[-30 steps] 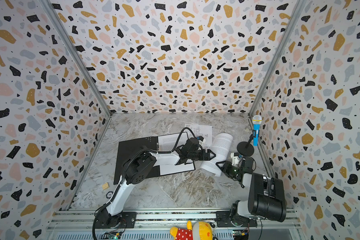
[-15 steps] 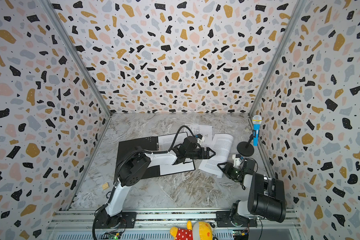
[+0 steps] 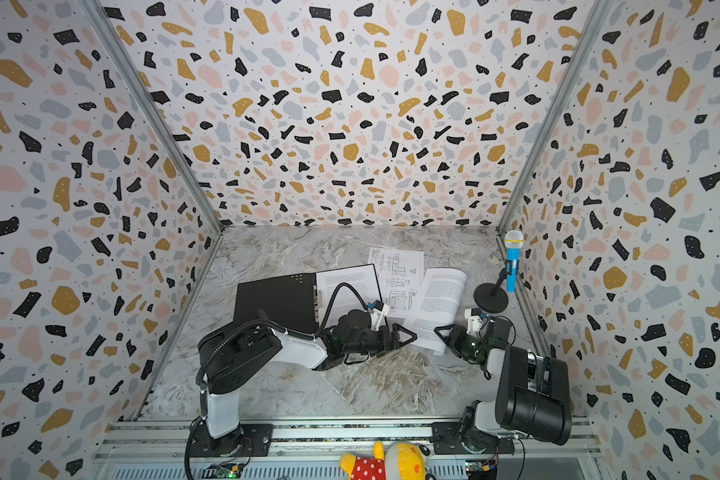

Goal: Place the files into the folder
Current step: 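Swing the left gripper toward the sheet held by the right gripper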

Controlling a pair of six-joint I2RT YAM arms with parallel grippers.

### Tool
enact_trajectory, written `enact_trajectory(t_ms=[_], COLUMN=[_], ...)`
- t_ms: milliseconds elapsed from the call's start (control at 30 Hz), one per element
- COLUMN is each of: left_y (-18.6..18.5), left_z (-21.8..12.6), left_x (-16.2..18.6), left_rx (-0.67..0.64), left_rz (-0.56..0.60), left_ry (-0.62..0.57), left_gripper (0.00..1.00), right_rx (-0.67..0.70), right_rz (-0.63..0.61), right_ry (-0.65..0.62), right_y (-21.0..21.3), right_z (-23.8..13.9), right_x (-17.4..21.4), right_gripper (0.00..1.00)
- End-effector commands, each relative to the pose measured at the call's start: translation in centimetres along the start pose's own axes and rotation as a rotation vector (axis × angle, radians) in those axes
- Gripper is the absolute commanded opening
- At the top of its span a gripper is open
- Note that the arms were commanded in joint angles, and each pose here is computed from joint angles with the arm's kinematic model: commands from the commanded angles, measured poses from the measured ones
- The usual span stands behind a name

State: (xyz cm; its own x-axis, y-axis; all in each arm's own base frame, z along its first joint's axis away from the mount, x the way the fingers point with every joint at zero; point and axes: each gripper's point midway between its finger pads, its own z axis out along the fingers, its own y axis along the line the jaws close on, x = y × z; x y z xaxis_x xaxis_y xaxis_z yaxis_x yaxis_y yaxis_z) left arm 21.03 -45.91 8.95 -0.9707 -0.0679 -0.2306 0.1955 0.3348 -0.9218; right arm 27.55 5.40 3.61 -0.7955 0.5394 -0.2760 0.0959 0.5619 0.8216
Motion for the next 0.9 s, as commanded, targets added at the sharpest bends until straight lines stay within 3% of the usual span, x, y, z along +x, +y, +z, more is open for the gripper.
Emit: enact_trajectory(t_ms=[0, 400, 867], left_y=[-4.2, -3.1, -2.3], left_z=[-0.1, 1.0, 4.0], left_x=[-0.1, 1.2, 0.9], left_rx=[0.186, 0.280, 0.340], left_rz=[-0.050, -0.250, -0.390], left_ry=[-0.065, -0.115, -0.125], left_gripper=[0.99, 0.97, 0.94], right_rx=[-0.005, -0.001, 0.007], right_rz=[-0.005, -0.005, -0.003], right_ry=[0.004, 0.006, 0.003], right_y=[0.0, 0.0, -0.2], right_z=[-0.2, -0.2, -0.2], right_x=[0.3, 0.4, 0.5], right_gripper=[0.47, 0.48, 0.48])
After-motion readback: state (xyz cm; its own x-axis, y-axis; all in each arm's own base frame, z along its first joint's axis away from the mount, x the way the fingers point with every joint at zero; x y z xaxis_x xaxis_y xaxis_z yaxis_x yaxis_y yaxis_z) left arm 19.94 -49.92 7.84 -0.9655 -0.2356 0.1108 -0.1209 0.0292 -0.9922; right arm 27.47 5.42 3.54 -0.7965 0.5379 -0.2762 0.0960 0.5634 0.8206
